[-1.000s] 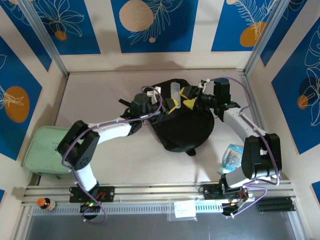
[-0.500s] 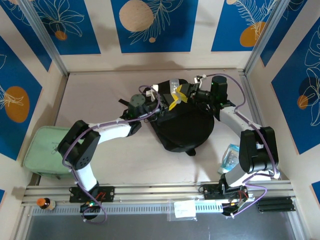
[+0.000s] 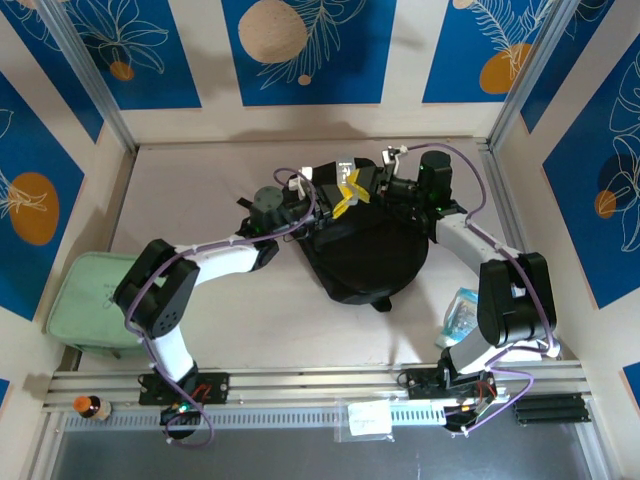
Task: Pack the student bag
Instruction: Pass the loose stationery.
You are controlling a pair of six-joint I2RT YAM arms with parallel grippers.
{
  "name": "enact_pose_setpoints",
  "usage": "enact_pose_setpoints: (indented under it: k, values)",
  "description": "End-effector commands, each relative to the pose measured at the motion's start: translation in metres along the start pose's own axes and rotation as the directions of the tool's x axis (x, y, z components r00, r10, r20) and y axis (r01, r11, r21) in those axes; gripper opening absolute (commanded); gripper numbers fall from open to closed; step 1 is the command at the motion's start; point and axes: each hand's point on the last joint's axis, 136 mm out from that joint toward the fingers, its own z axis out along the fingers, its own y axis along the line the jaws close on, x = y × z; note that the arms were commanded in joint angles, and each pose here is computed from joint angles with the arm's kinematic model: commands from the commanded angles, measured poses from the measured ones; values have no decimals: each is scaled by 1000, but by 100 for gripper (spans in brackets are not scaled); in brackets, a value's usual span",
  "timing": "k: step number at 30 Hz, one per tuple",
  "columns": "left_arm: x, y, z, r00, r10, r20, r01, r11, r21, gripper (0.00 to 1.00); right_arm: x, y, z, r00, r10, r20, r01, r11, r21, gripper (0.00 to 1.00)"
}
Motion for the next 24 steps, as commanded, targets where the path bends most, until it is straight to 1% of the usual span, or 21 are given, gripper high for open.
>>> enact_pose_setpoints:
  k: [1,2,5,6,7,10,12,13,15,16,18,20,21,24]
  values:
    - [0,-12,-2,1000,22,-22,-21,998,53,17,4,1,9,999,-2,-45,1,1000,-21,34]
    - [0,-11,-3,1000,19,-21,-18,999,51,17,3,1,10,999,-1,-43,0,1000,-23,33]
    - [-2,-3,-7,1000,15,-8,-15,999,32,17,-1,-2,7,1000,5,-22,-5,1000,-12,25]
    - [-3,0,-9,1000,16,-1,-16,1000,22,21,-3,-4,4,1000,9,-9,-9,1000,-3,23]
    - [-5,3,-11,1000,21,6,-22,1000,13,26,-4,-6,1,1000,11,1,-11,1000,4,22]
    - [-7,25,-23,998,59,28,-57,996,-64,45,-9,-17,-13,999,29,45,-31,998,49,20]
    - [-6,48,-34,993,113,30,-106,981,-162,56,-11,-27,-23,997,39,70,-45,995,93,19]
    - [-6,59,-40,989,147,24,-139,967,-212,60,-10,-34,-27,996,50,77,-60,990,124,19]
    - [-7,84,-50,978,210,-2,-199,925,-324,65,-7,-49,-34,993,82,80,-96,978,186,18]
    - [-8,92,-52,970,240,-28,-234,902,-362,67,-6,-55,-36,993,93,79,-108,972,209,17]
    - [-10,109,-53,944,311,-109,-327,837,-438,67,0,-68,-39,989,129,71,-143,953,265,16]
    - [-15,122,-51,912,366,-185,-408,772,-488,67,4,-77,-39,986,152,65,-165,939,303,16]
    - [-18,131,-50,898,381,-220,-439,733,-520,67,6,-80,-40,984,165,65,-177,931,319,16]
    - [-28,148,-46,853,419,-311,-520,640,-566,64,10,-87,-41,978,202,55,-209,913,351,15]
